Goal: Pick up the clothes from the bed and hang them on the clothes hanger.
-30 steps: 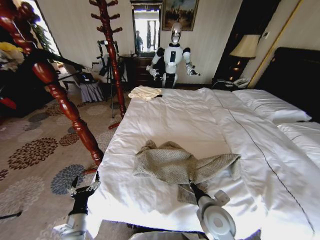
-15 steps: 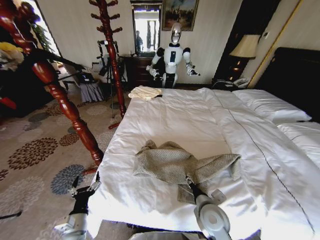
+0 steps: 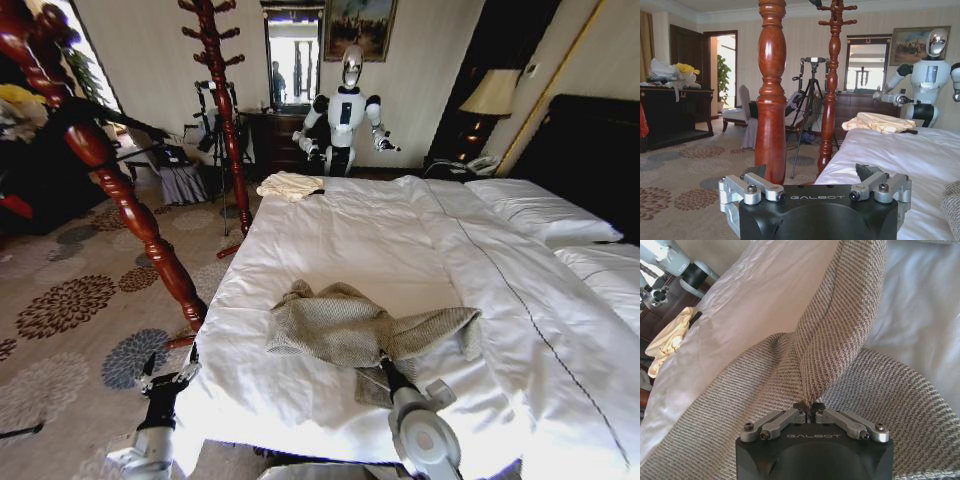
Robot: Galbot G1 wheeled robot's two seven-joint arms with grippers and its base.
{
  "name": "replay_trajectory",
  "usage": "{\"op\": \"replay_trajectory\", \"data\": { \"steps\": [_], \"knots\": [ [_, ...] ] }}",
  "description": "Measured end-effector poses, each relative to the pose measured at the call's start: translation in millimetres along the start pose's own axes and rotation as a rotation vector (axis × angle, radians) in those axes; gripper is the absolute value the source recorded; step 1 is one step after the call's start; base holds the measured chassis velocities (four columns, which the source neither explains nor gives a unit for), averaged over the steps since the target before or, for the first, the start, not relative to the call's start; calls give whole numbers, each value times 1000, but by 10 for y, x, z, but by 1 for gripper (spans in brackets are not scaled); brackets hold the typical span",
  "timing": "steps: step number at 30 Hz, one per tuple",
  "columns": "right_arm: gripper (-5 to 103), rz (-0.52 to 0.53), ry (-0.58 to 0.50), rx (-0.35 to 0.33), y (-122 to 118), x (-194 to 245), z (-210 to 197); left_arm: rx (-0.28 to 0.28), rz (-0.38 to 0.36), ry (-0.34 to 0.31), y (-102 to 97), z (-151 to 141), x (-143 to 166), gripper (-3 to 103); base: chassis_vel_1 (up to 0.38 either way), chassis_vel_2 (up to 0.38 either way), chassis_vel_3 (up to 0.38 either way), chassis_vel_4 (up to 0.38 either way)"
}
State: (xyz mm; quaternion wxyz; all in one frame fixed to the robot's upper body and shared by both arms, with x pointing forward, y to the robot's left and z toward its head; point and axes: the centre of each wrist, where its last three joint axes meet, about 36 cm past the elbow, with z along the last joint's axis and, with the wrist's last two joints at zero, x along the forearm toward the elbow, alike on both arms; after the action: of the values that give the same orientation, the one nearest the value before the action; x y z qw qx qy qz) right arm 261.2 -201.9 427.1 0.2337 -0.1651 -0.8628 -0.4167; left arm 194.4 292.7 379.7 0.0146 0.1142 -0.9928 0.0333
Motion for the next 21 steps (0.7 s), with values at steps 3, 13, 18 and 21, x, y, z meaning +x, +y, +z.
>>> {"op": "replay_trajectory", "data": {
  "steps": [3,13,18,21],
  "knots": [
    [2,-17,-8,-3,28,59,-32,-1,2,4,-11,15,5,100,0,0,0,0],
    [2,67,122,-86,237,689,-595,-4,1,6,-4,23,10,100,0,0,0,0],
    [2,125,49,123,171,708,-760,-6,4,13,-39,67,13,100,0,0,0,0],
    [2,1,12,169,316,633,-958,-11,7,16,-56,87,15,100,0,0,0,0]
  ]
}}
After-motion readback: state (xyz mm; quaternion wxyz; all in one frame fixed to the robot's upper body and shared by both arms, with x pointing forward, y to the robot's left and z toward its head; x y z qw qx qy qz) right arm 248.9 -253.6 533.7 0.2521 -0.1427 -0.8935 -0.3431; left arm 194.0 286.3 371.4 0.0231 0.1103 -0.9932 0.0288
